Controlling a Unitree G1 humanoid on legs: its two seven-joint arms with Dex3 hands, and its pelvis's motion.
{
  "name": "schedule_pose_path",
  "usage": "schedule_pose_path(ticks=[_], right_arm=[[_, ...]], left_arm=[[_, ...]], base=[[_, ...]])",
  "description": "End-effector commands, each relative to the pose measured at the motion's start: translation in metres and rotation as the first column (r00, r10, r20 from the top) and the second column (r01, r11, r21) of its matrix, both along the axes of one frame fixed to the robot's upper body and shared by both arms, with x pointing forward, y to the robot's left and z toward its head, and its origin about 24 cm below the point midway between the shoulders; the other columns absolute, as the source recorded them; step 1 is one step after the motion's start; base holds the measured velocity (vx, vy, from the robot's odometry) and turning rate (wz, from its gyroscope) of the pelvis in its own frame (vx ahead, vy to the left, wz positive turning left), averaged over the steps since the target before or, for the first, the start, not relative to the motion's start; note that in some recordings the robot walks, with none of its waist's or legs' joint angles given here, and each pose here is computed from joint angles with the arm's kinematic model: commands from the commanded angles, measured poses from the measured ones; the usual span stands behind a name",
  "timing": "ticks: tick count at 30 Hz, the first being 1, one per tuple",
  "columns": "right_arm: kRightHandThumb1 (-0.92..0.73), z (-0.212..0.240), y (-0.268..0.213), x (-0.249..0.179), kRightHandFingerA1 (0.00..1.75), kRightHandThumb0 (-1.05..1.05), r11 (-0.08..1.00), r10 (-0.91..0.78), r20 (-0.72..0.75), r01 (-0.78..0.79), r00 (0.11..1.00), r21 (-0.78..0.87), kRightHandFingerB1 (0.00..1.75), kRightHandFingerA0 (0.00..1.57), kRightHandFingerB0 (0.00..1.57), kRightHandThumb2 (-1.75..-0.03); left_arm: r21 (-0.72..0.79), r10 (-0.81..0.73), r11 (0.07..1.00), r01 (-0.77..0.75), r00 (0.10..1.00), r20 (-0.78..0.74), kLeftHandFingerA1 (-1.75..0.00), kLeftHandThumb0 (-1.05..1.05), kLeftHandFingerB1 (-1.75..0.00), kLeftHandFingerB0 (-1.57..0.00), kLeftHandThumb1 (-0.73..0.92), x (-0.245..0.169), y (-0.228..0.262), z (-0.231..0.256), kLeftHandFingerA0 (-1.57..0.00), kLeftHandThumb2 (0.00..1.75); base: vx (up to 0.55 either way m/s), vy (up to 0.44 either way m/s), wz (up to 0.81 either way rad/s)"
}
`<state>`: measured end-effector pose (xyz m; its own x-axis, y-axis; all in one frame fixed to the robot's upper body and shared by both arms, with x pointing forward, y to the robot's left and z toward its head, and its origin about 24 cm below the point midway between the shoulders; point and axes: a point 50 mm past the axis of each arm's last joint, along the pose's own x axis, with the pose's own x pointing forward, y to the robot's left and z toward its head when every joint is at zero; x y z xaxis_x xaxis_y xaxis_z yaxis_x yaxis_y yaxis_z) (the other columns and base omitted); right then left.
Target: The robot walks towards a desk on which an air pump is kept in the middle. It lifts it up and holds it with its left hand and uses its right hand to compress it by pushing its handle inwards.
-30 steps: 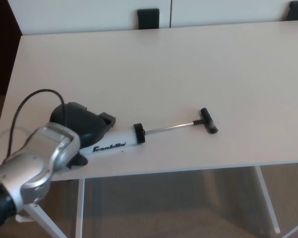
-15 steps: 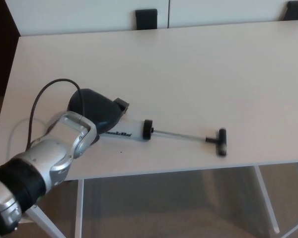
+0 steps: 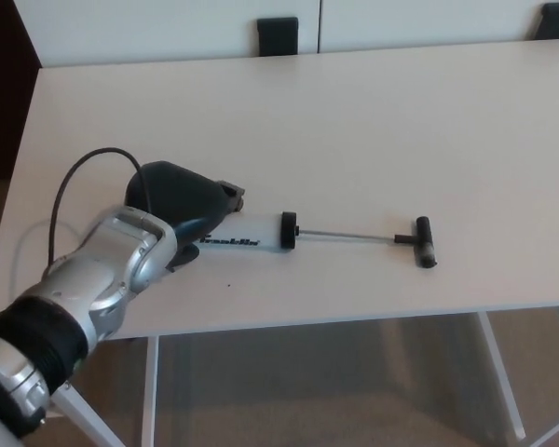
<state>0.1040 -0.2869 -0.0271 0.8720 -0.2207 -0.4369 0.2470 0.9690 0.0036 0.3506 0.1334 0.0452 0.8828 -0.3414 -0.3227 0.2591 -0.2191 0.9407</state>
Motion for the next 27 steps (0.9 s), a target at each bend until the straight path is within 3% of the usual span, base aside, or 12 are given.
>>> schedule_pose_path(ticks=[1, 2, 3, 7, 8, 13, 18, 22, 23, 25, 26, 27], right_arm=[[-0.66, 0.043, 0.012, -0.014, 0.47, -0.35, 0.998, -0.044, 0.202, 0.035, 0.978, 0.048, 0.42, 0.81, 0.63, -0.6], [-0.66, 0.05, 0.014, -0.016, 0.47, -0.35, 0.998, -0.052, 0.228, 0.041, 0.972, 0.053, 0.42, 0.81, 0.63, -0.6], [-0.65, 0.067, 0.018, -0.015, 0.49, -0.35, 0.997, -0.062, 0.294, 0.044, 0.954, 0.069, 0.44, 0.82, 0.65, -0.6], [-0.67, 0.109, 0.027, -0.011, 0.51, -0.34, 0.996, -0.05, 0.445, 0.014, 0.894, 0.084, 0.44, 0.79, 0.64, -0.6], [-0.69, 0.132, 0.029, -0.009, 0.54, -0.31, 0.997, -0.036, 0.531, -0.004, 0.846, 0.074, 0.47, 0.82, 0.67, -0.61], [-0.72, 0.188, 0.039, -0.007, 0.54, -0.35, 0.999, 0.033, 0.727, -0.034, 0.685, -0.014, 0.47, 0.83, 0.71, -0.61], [-0.73, 0.213, 0.044, -0.001, 0.49, -0.49, 0.997, 0.072, 0.817, -0.065, 0.573, -0.042, 0.42, 0.83, 0.65, -0.63], [-0.71, 0.224, 0.045, 0.008, 0.46, -0.52, 0.997, 0.066, 0.845, -0.064, 0.531, -0.038, 0.4, 0.83, 0.65, -0.62], [-0.73, 0.226, 0.044, 0.015, 0.41, -0.56, 0.997, 0.072, 0.845, -0.046, 0.53, -0.056, 0.38, 0.66, 0.55, -0.63], [-0.73, 0.229, 0.042, 0.023, 0.41, -0.56, 0.997, 0.08, 0.843, -0.025, 0.531, -0.079, 0.38, 0.66, 0.55, -0.63], [-0.62, 0.229, 0.04, 0.032, 0.57, -0.56, 0.995, 0.095, 0.836, -0.017, 0.54, -0.102, 0.47, 0.47, 0.27, -1.01], [-0.62, 0.229, 0.04, 0.032, 0.57, -0.56, 0.995, 0.095, 0.836, -0.017, 0.54, -0.102, 0.47, 0.47, 0.27, -1.01]], left_arm=[[-0.097, 0.023, 0.994, -0.043, 0.981, -0.194, -1.07, -0.13, -0.97, -0.62, 0.58, -0.011, 0.009, -0.021, -0.82, 0.57], [-0.1, 0.03, 0.994, -0.051, 0.978, -0.205, -1.07, -0.13, -0.97, -0.62, 0.58, -0.01, 0.01, -0.02, -0.82, 0.57], [-0.136, 0.053, 0.987, -0.088, 0.969, -0.241, -1.13, -0.12, -1.24, -0.53, 0.6, -0.009, 0.013, -0.017, -0.88, 0.57], [-0.245, 0.092, 0.953, -0.176, 0.943, -0.321, -1.21, -0.1, -1.2, -0.59, 0.68, -0.006, 0.02, -0.01, -0.87, 0.6], [-0.294, 0.101, 0.932, -0.212, 0.931, -0.352, -1.18, -0.09, -1.1, -0.66, 0.78, -0.004, 0.027, -0.007, -0.91, 0.68], [-0.374, 0.131, 0.879, -0.298, 0.902, -0.411, -1.09, -0.08, -1.03, -0.66, 0.81, 0.0, 0.045, 0.007, -0.92, 0.64], [-0.389, 0.133, 0.869, -0.304, 0.903, -0.408, -0.95, -0.11, -0.99, -0.65, 0.85, 0.0, 0.056, 0.017, -0.91, 0.64], [-0.398, 0.134, 0.864, -0.308, 0.903, -0.408, -0.96, -0.1, -0.96, -0.68, 0.85, -0.001, 0.062, 0.022, -0.91, 0.65], [-0.402, 0.131, 0.862, -0.308, 0.903, -0.409, -1.0, -0.09, -0.98, -0.68, 0.86, -0.001, 0.062, 0.023, -0.9, 0.65], [-0.407, 0.127, 0.86, -0.307, 0.902, -0.412, -1.0, -0.09, -0.98, -0.68, 0.86, -0.001, 0.062, 0.025, -0.9, 0.65], [-0.406, 0.121, 0.863, -0.301, 0.903, -0.411, -0.97, -0.1, -0.98, -0.66, 0.85, -0.002, 0.062, 0.028, -0.88, 0.65], [-0.406, 0.121, 0.863, -0.301, 0.903, -0.411, -0.97, -0.1, -0.98, -0.66, 0.85, -0.002, 0.062, 0.028, -0.88, 0.65]], base=[[0.0, 0.0, 0.0], [0.0, 0.0, 0.0], [0.0, 0.0, 0.0], [0.0, 0.0, 0.0], [0.0, 0.0, 0.0], [0.0, 0.0, 0.0], [0.0, 0.0, 0.0], [0.0, 0.0, 0.0], [0.0, 0.0, 0.0], [0.0, 0.0, 0.0], [0.0, 0.0, 0.0], [0.0, 0.0, 0.0]])
